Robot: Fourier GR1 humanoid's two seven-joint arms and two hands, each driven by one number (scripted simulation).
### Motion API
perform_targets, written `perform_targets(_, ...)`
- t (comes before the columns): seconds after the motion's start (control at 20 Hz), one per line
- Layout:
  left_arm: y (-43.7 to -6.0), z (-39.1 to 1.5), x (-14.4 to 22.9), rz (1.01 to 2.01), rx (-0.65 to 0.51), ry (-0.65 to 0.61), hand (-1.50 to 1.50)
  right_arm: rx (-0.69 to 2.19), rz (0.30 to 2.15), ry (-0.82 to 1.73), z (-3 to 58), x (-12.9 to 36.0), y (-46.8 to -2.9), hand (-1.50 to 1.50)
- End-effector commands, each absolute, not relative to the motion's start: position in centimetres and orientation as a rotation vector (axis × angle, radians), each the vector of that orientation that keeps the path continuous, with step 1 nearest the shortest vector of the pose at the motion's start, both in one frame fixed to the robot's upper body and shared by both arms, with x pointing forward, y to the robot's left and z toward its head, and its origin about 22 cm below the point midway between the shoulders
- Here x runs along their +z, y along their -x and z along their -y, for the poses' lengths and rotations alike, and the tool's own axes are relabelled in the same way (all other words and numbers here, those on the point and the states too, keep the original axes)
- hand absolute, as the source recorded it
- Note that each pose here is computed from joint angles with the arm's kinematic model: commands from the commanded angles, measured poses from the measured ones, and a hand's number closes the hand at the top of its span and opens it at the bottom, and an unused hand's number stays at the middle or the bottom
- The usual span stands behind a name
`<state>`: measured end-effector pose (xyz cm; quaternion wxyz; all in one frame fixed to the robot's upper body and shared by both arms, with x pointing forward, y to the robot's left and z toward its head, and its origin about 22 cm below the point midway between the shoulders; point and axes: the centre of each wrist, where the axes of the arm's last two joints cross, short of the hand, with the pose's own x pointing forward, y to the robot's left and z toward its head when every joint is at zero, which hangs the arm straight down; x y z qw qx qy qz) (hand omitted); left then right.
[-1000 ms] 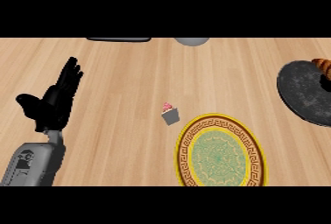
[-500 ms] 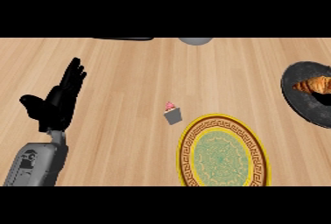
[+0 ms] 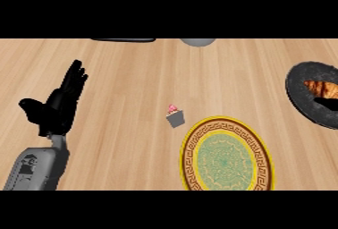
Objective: Pick the croissant from the plate and place it in the pan
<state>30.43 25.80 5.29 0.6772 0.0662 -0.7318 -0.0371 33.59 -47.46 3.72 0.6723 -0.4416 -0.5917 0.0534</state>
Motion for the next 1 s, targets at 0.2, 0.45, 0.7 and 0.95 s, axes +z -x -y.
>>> perform_targets(0.2, -30.7, -26.3, 3.7, 1.618, -0.055, -0.190, 0.00, -0.160, 1.562, 0.883, 49.2, 2.4, -31.3, -1.50)
perform_targets(0.45, -29.6, -27.6, 5.8, 1.622, -0.045, -0.211, 0.00, -0.151, 1.616, 0.673, 52.4, 0.9, -26.4, -1.50)
perform_targets(0.7, -29.4, -27.4, 4.7, 1.597, -0.027, -0.230, 0.00, -0.125, 1.688, 0.594, 54.2, 0.6, -22.9, -1.50)
perform_targets(0.95, -27.7, -27.5, 4.1, 1.594, -0.028, -0.221, 0.00, -0.095, 1.682, 0.616, 56.1, 0.6, -17.7, -1.50)
